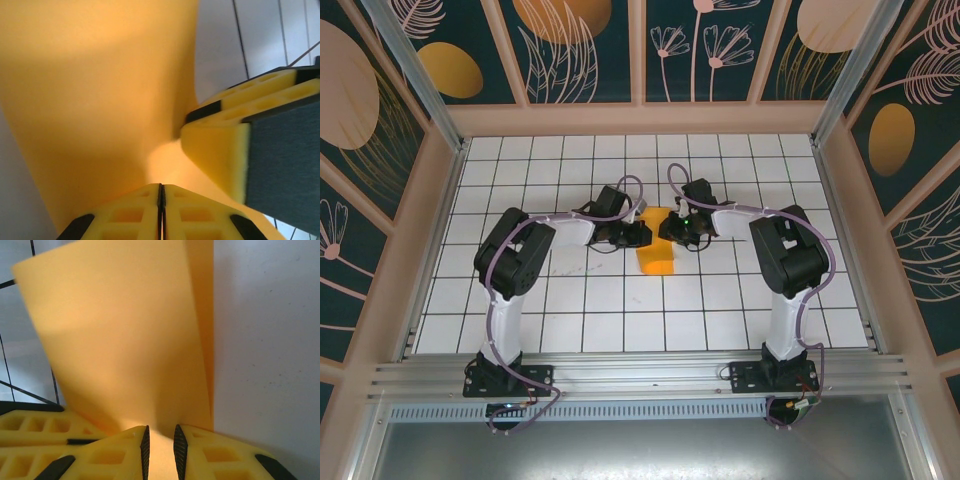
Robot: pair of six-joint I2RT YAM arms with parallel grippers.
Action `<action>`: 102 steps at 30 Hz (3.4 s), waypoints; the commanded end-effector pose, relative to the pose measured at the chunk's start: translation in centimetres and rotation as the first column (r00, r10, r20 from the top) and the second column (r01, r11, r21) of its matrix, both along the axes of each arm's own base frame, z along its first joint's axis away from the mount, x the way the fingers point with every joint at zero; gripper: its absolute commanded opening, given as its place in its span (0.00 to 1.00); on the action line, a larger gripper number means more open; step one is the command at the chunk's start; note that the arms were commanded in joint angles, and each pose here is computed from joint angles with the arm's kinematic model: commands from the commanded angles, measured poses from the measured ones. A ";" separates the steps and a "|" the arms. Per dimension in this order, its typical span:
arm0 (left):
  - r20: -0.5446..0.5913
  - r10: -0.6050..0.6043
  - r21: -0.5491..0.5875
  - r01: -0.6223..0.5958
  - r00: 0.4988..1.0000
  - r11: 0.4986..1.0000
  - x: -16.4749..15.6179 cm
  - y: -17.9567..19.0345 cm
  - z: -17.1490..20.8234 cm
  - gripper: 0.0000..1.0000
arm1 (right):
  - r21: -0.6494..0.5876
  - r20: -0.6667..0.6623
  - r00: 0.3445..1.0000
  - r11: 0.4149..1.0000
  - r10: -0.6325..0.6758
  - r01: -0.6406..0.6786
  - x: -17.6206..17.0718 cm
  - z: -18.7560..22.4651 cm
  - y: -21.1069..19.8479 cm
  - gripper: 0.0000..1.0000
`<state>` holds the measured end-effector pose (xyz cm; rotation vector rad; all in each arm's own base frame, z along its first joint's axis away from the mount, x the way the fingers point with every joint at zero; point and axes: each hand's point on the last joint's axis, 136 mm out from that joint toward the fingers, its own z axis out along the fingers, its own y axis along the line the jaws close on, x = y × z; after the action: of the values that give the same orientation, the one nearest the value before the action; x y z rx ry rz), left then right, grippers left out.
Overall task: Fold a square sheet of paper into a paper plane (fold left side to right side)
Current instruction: First fold the square sheet of paper in half at the center of the table, then hold the square sheet of paper at the center of the table, then first fold the square sheet of paper in half at the center of the table.
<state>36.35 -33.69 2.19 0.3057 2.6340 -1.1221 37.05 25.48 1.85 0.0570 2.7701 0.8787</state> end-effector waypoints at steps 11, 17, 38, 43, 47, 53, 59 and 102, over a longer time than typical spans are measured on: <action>-0.059 0.035 0.094 -0.029 0.998 0.995 -1.4 1.4 -3.4 0.13 | 0.092 0.100 0.995 0.995 0.018 -0.027 0.7 3.4 0.2 0.25; -0.059 0.035 0.102 -0.029 0.998 0.994 -1.6 1.4 -3.6 0.12 | 0.153 0.127 0.991 0.986 0.043 -0.062 2.6 4.2 2.1 0.25; 0.060 0.006 0.013 -0.007 0.998 1.000 -0.6 0.2 2.2 0.20 | -0.018 -0.028 1.000 1.000 0.013 -0.014 3.4 -2.5 1.2 0.24; 0.062 -0.036 -0.050 0.039 0.997 0.998 -1.5 -0.6 3.9 0.22 | -0.025 -0.047 0.999 1.000 0.006 -0.007 3.1 -3.2 1.1 0.24; 0.031 -0.052 -0.035 0.053 0.998 0.998 -2.3 -0.6 2.4 0.21 | -0.026 -0.045 0.999 1.000 0.005 -0.006 3.1 -3.2 1.2 0.24; -0.006 -0.050 0.023 0.050 0.999 0.998 -2.9 0.0 -0.2 0.20 | -0.031 -0.041 0.999 0.999 0.007 -0.008 3.2 -3.0 1.3 0.24; -0.026 -0.065 0.055 0.067 0.998 0.996 -4.0 0.5 -1.2 0.18 | -0.038 -0.044 0.999 0.999 0.002 -0.003 3.2 -3.1 1.1 0.24; 0.059 -0.037 -0.051 0.040 0.998 0.998 0.3 0.2 4.3 0.14 | -0.034 -0.034 0.999 0.999 0.028 -0.030 3.1 -2.6 1.9 0.24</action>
<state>36.38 -32.84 8.62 0.3728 2.5006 -1.1713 41.88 28.33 2.29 0.0073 2.7023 0.9446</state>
